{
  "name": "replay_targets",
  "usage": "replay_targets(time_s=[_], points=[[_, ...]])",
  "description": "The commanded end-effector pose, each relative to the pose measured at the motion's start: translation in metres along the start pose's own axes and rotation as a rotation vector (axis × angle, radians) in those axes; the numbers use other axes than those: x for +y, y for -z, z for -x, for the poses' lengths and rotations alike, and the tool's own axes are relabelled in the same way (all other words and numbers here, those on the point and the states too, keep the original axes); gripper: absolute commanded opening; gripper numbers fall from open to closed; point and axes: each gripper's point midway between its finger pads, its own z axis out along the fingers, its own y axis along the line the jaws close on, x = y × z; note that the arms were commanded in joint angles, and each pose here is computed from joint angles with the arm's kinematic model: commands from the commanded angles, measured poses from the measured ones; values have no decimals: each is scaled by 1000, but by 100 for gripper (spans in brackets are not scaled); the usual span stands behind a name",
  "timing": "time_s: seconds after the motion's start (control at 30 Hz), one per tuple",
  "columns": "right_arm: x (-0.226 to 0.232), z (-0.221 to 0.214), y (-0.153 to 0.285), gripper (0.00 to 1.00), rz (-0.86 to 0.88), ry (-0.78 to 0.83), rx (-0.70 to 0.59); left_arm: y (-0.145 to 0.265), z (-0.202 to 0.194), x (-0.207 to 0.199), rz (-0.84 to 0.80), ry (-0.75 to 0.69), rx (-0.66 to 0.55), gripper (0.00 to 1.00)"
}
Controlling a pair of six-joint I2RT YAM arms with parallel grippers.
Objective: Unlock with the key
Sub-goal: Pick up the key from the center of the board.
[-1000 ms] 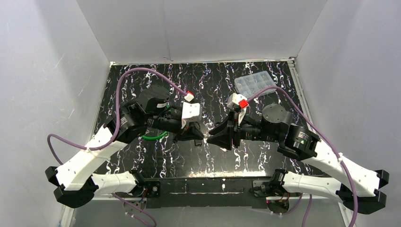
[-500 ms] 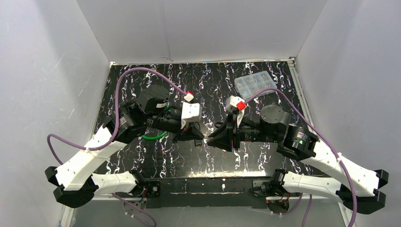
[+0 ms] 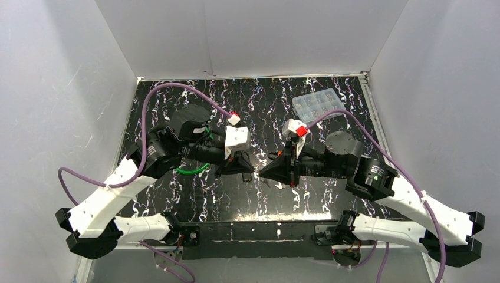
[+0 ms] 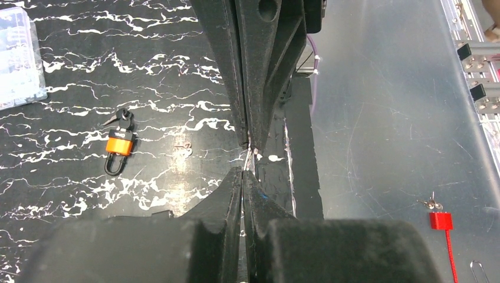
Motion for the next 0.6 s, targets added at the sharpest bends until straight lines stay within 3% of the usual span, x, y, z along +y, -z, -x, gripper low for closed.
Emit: replay_targets(time_s=[0.0, 0.1, 0.13, 0.23, 0.3, 0.4, 0.57], points=[[-5, 5, -1, 1, -29, 0, -35, 6, 14, -7, -18, -15, -36, 0], [-7, 4, 0, 1, -40, -7, -37, 7, 16, -6, -18, -19, -38, 1], [-7, 4, 1, 1, -42, -7, -40, 7, 16, -6, -19, -19, -36, 5], [-5, 5, 3, 1, -32, -2, -44, 7, 15, -11, -44, -17, -29, 51], [-2, 7, 4, 1, -20, 6, -41, 6, 11, -15, -72, -14, -23, 64], [4, 11, 5, 1, 6, 22, -23, 3, 3, -19, -105, -4, 0, 69], [8, 14, 1, 1, 33, 37, 1, -3, -9, -12, -92, -7, 41, 66]])
